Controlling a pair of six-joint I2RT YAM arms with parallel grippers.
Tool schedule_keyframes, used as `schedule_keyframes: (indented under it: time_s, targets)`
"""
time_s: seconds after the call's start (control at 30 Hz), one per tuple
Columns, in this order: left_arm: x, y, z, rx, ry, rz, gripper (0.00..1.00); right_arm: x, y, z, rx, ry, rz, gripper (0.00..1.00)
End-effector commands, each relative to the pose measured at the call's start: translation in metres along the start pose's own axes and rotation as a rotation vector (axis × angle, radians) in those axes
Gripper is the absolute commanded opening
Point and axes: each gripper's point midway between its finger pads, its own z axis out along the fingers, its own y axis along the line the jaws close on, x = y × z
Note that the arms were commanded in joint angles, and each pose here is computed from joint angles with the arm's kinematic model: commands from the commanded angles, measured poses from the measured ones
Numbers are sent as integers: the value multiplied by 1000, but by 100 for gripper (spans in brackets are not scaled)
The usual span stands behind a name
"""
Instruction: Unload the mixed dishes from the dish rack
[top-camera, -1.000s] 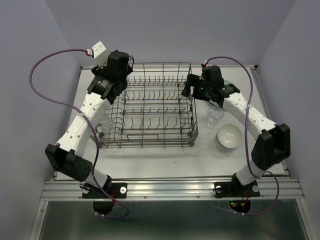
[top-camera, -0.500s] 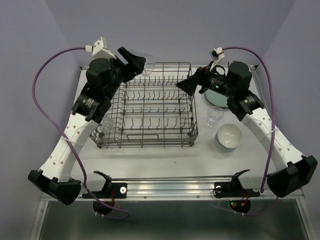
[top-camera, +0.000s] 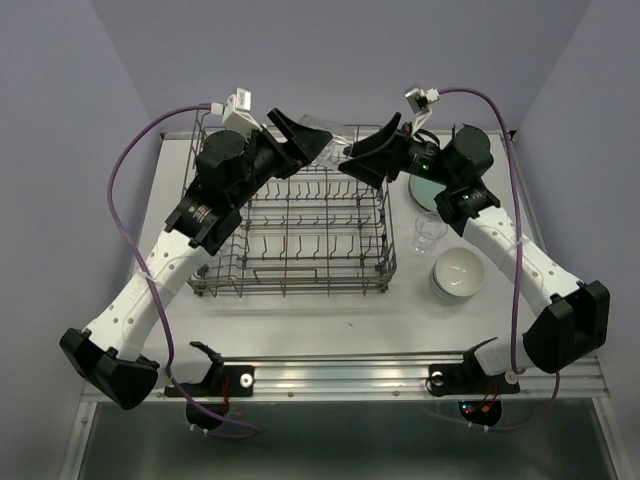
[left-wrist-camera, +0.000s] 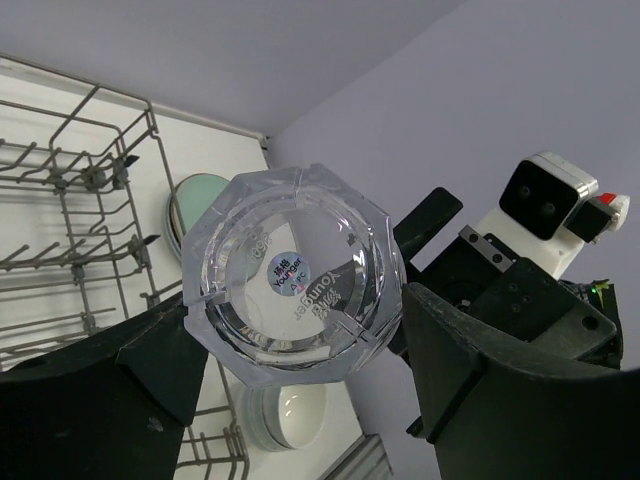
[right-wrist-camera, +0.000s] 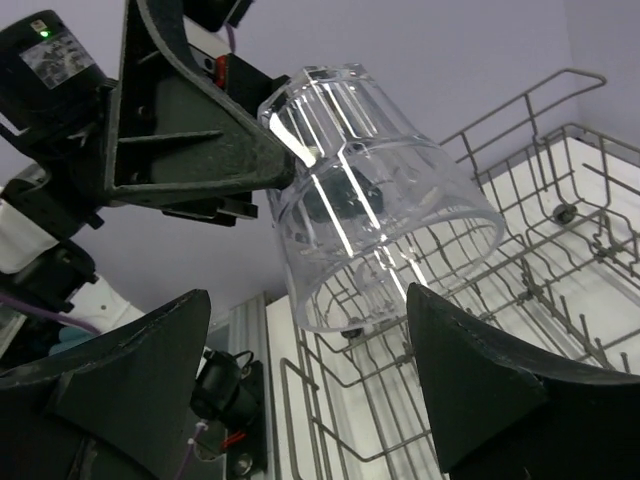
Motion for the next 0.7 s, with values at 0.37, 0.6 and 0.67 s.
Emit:
schedule_keyframes:
  time_s: [0.37,0.6,0.67]
  targets:
    - [10,-50,1,225,8,-69,0,-43,33,9,-62,-180,-53,1]
    - [16,-40,0,191,20,-44,76,-46,21,6,35,-184,-77,1]
    - [8,-30,-2,132,-15,-30,99,-50,5,0,164,-186,-89,1]
